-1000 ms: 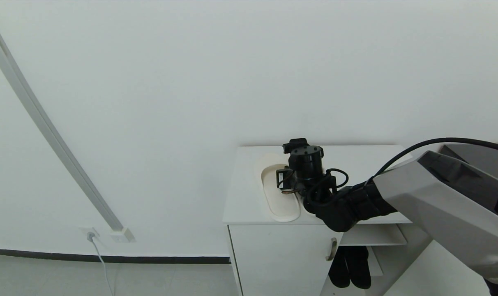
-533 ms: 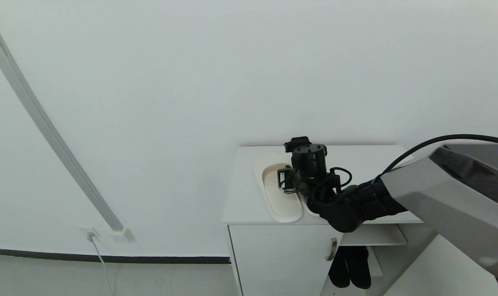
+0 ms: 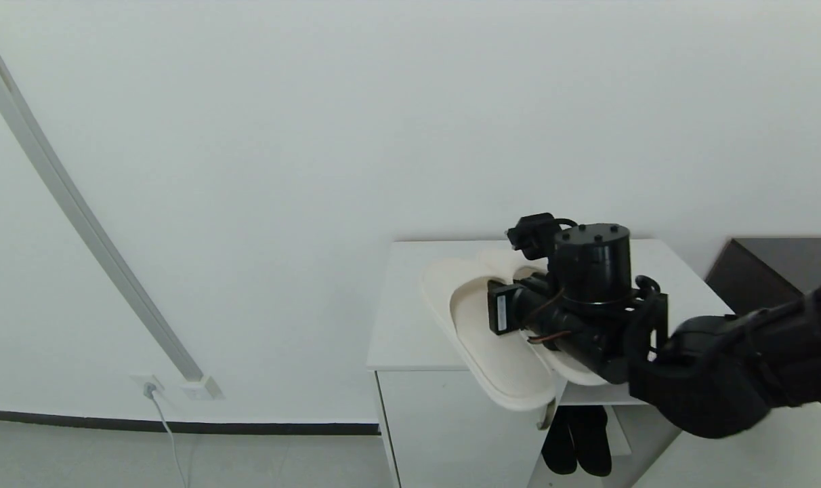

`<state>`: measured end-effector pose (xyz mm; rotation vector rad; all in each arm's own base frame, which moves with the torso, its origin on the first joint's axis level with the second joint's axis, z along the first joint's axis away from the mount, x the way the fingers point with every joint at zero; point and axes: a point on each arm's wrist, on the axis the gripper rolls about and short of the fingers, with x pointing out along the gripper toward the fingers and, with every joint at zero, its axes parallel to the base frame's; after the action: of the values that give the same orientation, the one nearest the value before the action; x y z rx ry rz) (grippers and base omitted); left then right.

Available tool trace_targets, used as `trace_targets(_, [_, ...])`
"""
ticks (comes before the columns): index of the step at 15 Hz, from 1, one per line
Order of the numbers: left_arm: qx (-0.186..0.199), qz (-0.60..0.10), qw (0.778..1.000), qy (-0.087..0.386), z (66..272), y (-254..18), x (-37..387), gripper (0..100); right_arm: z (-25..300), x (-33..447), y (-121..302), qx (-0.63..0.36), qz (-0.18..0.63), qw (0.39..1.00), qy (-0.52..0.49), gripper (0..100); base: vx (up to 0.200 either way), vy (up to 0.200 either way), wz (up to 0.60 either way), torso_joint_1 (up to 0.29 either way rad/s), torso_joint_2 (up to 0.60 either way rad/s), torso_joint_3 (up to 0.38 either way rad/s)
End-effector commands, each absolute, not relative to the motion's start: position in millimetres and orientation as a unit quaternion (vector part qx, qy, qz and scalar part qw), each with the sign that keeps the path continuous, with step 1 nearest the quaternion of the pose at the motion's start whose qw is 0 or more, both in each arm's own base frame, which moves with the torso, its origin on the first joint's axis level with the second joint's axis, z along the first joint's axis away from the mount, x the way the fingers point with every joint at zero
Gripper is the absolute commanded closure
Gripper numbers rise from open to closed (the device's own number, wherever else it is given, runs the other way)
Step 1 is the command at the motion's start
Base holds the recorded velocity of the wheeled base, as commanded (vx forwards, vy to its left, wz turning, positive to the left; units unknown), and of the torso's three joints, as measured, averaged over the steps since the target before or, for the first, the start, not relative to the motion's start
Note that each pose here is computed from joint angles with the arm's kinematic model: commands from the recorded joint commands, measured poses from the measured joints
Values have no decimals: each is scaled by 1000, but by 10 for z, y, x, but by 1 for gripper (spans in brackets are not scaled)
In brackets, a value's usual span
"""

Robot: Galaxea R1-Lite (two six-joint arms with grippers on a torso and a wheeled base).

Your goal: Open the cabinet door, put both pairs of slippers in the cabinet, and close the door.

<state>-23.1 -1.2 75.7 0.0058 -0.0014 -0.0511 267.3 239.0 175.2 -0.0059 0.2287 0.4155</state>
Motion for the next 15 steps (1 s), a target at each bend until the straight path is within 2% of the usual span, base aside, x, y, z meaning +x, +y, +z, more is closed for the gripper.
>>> trace_targets(1, [3, -25, 1000, 0, 757, -12, -229, 100, 1973, 2149, 2129, 8, 245, 964, 100, 100, 0, 0, 0, 0, 0, 0])
trace_targets(4, [3, -26, 1000, 0, 757, -12, -229, 100, 1925, 1775, 1856, 3, 275, 955, 113, 100, 0, 0, 0, 0, 0, 0])
trace_targets(7, [3, -25, 1000, 0, 757, -12, -229, 100, 1942, 1655, 1850, 3, 293, 950, 111, 100, 0, 0, 0, 0, 0, 0])
trace_targets(14, [3, -26, 1000, 0, 757, -12, -229, 100, 1798, 1653, 1925, -12, 299, 945, 133, 100, 0, 0, 0, 0, 0, 0])
trace_targets(15, [3, -27, 1000, 0, 757, -12, -229, 100, 1792, 1657, 1929, -13, 299, 945, 133, 100, -200, 0, 0, 7, 7, -2])
